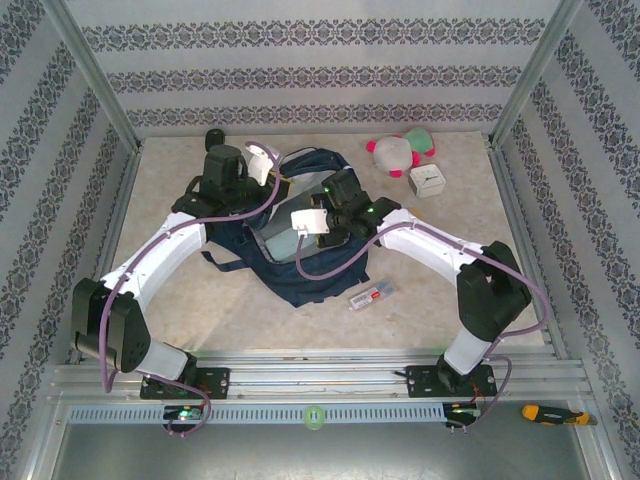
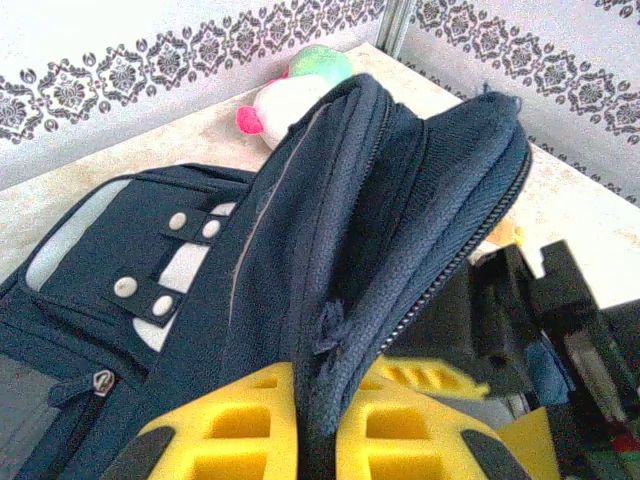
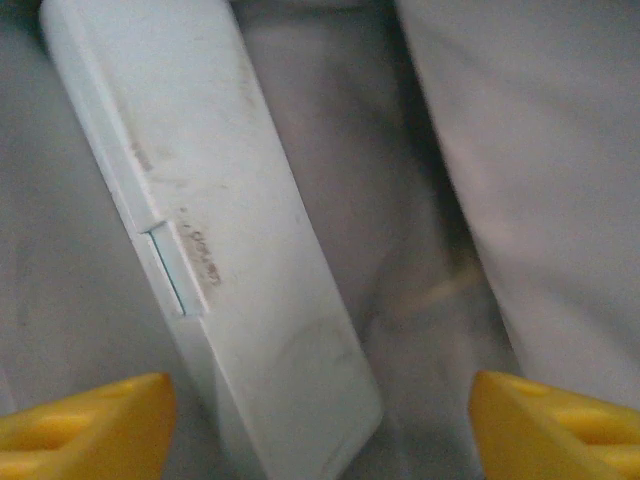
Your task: Pack the student bag
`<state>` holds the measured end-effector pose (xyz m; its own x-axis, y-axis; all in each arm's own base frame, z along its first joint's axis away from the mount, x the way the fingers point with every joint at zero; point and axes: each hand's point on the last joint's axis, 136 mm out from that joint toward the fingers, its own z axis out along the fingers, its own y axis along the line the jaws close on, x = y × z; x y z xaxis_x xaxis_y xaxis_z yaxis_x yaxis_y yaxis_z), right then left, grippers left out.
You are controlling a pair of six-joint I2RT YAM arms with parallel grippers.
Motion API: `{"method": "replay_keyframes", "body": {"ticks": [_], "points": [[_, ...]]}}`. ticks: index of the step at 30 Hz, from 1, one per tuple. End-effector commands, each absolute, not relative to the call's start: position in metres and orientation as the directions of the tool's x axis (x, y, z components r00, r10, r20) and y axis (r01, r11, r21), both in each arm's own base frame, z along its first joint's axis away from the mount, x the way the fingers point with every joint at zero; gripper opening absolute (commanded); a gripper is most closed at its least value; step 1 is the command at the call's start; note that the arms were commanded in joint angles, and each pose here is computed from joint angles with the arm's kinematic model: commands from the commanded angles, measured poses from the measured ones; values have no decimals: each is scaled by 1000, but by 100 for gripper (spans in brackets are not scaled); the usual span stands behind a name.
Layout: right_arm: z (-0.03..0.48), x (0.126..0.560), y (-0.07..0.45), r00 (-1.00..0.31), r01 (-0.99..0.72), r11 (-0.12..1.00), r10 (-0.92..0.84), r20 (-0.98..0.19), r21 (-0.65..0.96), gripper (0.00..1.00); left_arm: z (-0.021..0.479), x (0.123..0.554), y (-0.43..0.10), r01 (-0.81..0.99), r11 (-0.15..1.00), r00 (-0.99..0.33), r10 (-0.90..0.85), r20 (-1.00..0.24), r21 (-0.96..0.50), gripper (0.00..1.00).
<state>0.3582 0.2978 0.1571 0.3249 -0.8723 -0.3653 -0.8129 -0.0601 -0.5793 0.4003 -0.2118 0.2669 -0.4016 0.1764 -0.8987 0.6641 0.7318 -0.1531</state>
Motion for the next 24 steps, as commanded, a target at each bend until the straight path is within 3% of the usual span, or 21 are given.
{"method": "replay_keyframes", "body": {"ticks": [1,3,7,10,13,18,24], "points": [[190,360,292,235,-814,105,-839,-490,-571,80,331,400,-211,692,713,-249,93,-964,-109,0],[196,359,284,130,-830,218,-820,-558,-514,81,329,400,-210,689,716,-252,95,-963,-110,0],[213,342,251,-245,-788,562,-661,-709,-251,80,321,398,-207,682,725,-261,114,-959,-99,0],[207,314,221,-498,-670,741,-486,-718,-37,79,310,394,-205,678,729,-275,134,-952,-94,0],[187,294,175,-705,-463,880,-291,-646,109,80,300,390,-204,677,728,-299,141,-944,-106,0],[146,285,104,-871,-152,967,-33,-489,206,81,292,383,-203,682,722,-319,143,-937,-122,0],[117,292,74,-928,-18,976,65,-368,219,83,293,379,-203,681,720,-319,132,-939,-130,0]]}}
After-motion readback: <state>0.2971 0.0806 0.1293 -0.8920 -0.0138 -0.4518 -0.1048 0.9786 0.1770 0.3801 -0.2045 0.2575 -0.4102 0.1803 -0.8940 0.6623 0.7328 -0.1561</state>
